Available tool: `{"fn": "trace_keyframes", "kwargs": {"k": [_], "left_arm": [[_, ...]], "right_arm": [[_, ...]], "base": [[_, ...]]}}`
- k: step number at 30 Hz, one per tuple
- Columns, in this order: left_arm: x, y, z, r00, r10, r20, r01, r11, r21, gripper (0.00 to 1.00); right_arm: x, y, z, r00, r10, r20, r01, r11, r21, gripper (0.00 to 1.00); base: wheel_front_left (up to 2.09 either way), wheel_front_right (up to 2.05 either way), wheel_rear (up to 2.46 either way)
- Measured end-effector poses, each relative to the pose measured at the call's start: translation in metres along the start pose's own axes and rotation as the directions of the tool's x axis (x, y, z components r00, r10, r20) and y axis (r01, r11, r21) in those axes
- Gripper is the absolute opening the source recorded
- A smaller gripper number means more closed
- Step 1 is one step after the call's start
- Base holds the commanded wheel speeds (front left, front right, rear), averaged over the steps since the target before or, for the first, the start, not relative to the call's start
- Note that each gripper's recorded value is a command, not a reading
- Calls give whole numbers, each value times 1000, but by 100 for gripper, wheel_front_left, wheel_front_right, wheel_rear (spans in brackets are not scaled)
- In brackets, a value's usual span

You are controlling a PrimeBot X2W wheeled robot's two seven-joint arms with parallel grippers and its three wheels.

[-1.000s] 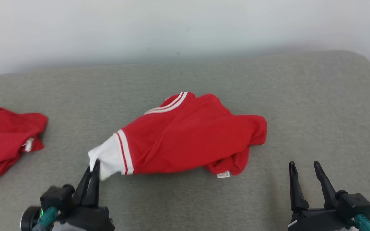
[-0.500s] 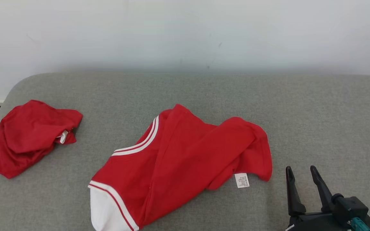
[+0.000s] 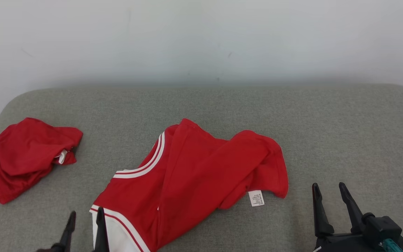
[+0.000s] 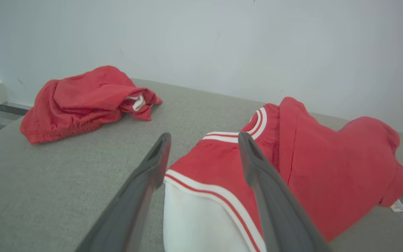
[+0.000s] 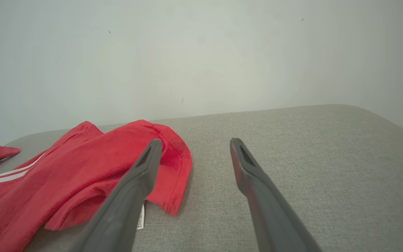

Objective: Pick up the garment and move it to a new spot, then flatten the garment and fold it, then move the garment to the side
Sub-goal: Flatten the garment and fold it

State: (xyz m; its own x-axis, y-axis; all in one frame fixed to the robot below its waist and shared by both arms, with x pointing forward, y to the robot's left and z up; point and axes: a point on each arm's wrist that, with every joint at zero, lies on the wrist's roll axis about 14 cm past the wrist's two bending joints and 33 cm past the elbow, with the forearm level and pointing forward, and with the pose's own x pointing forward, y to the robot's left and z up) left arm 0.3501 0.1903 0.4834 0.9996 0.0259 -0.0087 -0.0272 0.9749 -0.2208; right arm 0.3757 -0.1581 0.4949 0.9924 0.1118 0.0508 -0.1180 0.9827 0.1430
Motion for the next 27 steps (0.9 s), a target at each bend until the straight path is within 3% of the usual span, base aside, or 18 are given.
{"fn": "trace_keyframes", "kwargs": {"k": [5,19,27], "left_arm": [[6,-5,38,992,-11,126,8,1000,24,100],[2,3,35,992,-47,114,38,996,80,100],[-3,6,34,993,-35,116,26,996,80,100]], "right_arm": [[-8,-8,0,1000,-28,-1,28,1000,3,100],[-20,-21,-3,997,-71,-9,71,997,3,100],[-6,-1,-1,1000,-8,-12,8,1000,19,100]], "base": [[0,0,0],[0,0,0],[0,0,0]]}}
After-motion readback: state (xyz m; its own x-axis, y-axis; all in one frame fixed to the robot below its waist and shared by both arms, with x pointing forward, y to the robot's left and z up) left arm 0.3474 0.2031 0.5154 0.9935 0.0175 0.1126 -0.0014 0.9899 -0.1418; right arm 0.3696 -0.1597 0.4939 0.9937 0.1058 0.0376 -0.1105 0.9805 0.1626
